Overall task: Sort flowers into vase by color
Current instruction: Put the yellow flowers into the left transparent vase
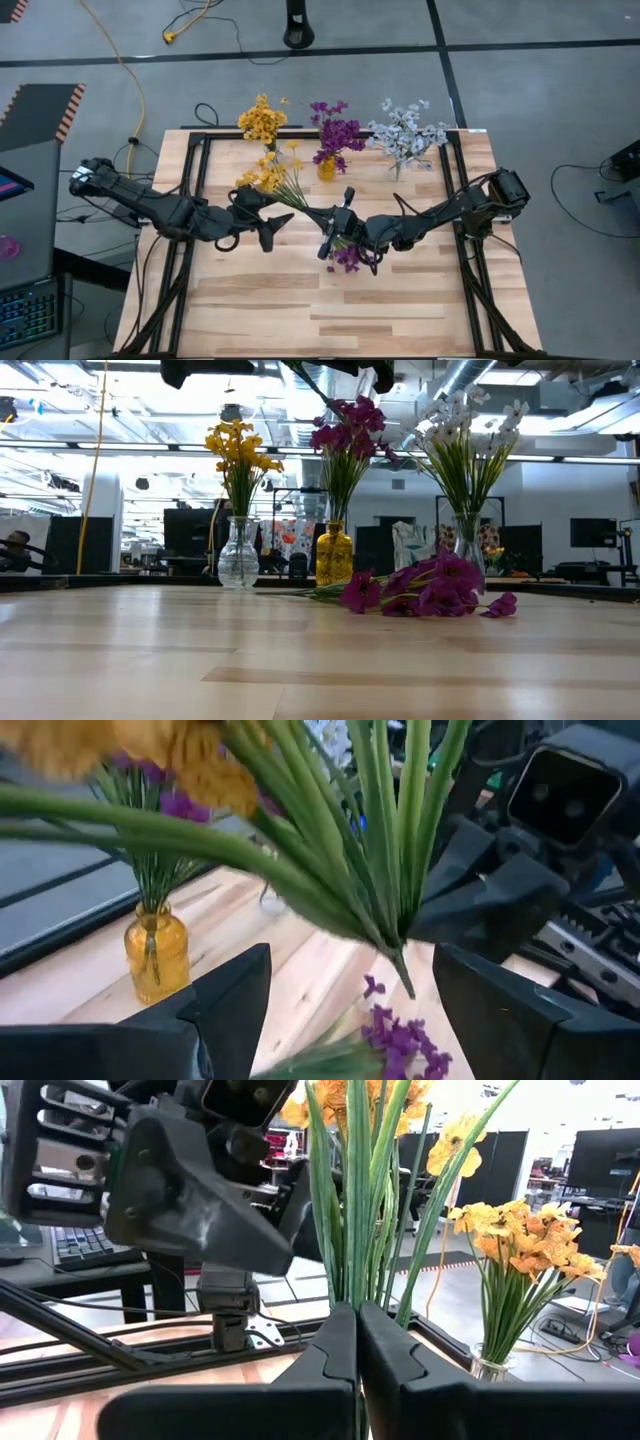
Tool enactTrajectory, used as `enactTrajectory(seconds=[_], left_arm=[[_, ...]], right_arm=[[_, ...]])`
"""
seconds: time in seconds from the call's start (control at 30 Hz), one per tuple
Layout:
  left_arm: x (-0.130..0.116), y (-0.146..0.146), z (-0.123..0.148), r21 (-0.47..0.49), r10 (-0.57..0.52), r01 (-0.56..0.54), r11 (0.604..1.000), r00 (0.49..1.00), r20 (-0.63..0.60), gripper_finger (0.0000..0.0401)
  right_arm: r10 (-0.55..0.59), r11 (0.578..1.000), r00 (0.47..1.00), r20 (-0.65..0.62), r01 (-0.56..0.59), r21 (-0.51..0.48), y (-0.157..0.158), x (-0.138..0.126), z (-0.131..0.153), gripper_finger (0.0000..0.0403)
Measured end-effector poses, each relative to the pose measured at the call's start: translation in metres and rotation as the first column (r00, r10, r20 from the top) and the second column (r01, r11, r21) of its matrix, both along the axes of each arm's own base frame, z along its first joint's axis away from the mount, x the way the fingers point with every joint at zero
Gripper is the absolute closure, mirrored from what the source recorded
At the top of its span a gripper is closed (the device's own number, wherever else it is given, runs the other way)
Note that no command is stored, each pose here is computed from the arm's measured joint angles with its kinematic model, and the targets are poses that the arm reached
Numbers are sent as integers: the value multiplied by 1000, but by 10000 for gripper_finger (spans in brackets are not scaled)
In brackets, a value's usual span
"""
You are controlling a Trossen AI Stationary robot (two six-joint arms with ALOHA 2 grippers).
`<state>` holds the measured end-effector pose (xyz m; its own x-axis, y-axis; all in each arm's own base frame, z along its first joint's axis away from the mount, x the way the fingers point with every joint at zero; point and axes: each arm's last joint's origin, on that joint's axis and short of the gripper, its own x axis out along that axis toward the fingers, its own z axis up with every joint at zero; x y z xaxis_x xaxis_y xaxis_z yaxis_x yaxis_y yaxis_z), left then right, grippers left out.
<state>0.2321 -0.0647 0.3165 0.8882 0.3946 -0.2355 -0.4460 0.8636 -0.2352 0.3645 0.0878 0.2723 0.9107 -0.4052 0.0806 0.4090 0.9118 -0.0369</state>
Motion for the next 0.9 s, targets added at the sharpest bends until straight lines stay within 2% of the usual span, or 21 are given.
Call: enactTrajectory(seconds=[0.17, 0.57, 0.67, 0.9], left_arm=[[3, 4, 5, 8, 3, -4, 1000, 999, 45, 134], [8, 14, 11, -42, 11, -6, 999, 993, 115, 134], [15, 14, 10, -50, 22, -15, 999, 989, 143, 134], [37, 12, 1, 18, -1, -2, 1000, 988, 156, 144]], right_arm=[[1, 1000, 1000, 0, -1, 0, 0, 0, 0, 373], [3, 1000, 1000, 1, -3, 2, 0, 0, 0, 371], [3, 1000, 1000, 2, -3, 2, 0, 0, 0, 374], [3, 1000, 1000, 1, -3, 1, 0, 0, 0, 369]])
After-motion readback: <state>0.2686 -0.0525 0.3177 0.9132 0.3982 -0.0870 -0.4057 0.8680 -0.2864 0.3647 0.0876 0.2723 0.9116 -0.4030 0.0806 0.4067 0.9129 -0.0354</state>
